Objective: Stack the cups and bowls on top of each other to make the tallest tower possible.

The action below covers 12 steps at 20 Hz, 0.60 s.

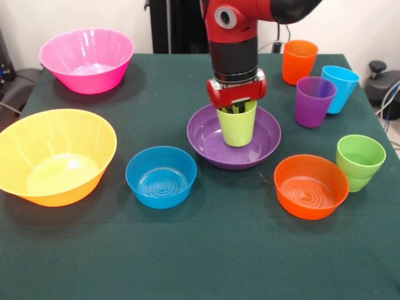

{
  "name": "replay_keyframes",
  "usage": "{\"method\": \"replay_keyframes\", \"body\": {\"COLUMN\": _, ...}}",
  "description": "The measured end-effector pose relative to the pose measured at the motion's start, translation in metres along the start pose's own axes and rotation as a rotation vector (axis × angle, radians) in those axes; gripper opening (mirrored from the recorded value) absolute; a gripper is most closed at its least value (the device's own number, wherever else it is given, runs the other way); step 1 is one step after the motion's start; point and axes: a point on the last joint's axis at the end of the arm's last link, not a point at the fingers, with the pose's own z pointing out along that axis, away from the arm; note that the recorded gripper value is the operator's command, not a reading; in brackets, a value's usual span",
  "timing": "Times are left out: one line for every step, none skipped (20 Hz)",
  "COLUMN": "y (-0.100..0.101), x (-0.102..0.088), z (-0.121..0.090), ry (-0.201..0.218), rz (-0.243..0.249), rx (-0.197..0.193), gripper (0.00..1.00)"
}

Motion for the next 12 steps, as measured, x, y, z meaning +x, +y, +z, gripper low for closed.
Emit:
{"method": "replay_keyframes", "body": {"y": -0.0001, "x": 0.0001, "z": 0.0000, "ry": 0.000, "rz": 0.000, "rx": 0.000, "gripper": 0.00}}
{"method": "replay_keyframes", "body": {"y": 0.0000, "x": 0.0000, "z": 0.0000, "ry": 0.000, "rz": 0.000, "rx": 0.000, "gripper": 0.00}}
{"method": "replay_keyframes", "body": {"y": 0.0000, "x": 0.0000, "z": 0.0000, "ry": 0.000, "rz": 0.000, "rx": 0.000, "gripper": 0.00}}
{"method": "replay_keyframes", "body": {"y": 0.0000, "x": 0.0002, "z": 0.0001, "ry": 0.000, "rz": 0.000, "rx": 0.000, "gripper": 0.00}}
{"method": "replay_keyframes", "body": {"y": -0.0001, "x": 0.0003, "z": 0.0000, "ry": 0.001, "rz": 0.000, "rx": 0.001, "gripper": 0.00}}
{"method": "replay_keyframes", "body": {"y": 0.0002, "x": 0.0002, "z": 0.0001, "ry": 0.002, "rz": -0.002, "rx": 0.001, "gripper": 0.00}}
{"method": "replay_keyframes", "body": {"y": 0.0002, "x": 0.0004, "z": 0.0001, "ry": 0.003, "rz": -0.003, "rx": 0.001, "gripper": 0.00}}
{"method": "replay_keyframes", "body": {"y": 0.0004, "x": 0.0011, "z": 0.0002, "ry": 0.008, "rz": -0.009, "rx": 0.004, "gripper": 0.00}}
{"method": "replay_keyframes", "body": {"y": 0.0006, "x": 0.0014, "z": 0.0002, "ry": 0.011, "rz": -0.012, "rx": 0.005, "gripper": 0.00}}
{"method": "replay_keyframes", "body": {"y": 0.0007, "x": 0.0018, "z": 0.0002, "ry": 0.013, "rz": -0.015, "rx": 0.007, "gripper": 0.00}}
{"method": "replay_keyframes", "body": {"y": 0.0013, "x": 0.0025, "z": 0.0002, "ry": 0.019, "rz": -0.022, "rx": 0.010, "gripper": 0.00}}
{"method": "replay_keyframes", "body": {"y": 0.0021, "x": 0.0033, "z": 0.0003, "ry": 0.026, "rz": -0.031, "rx": 0.014, "gripper": 0.00}}
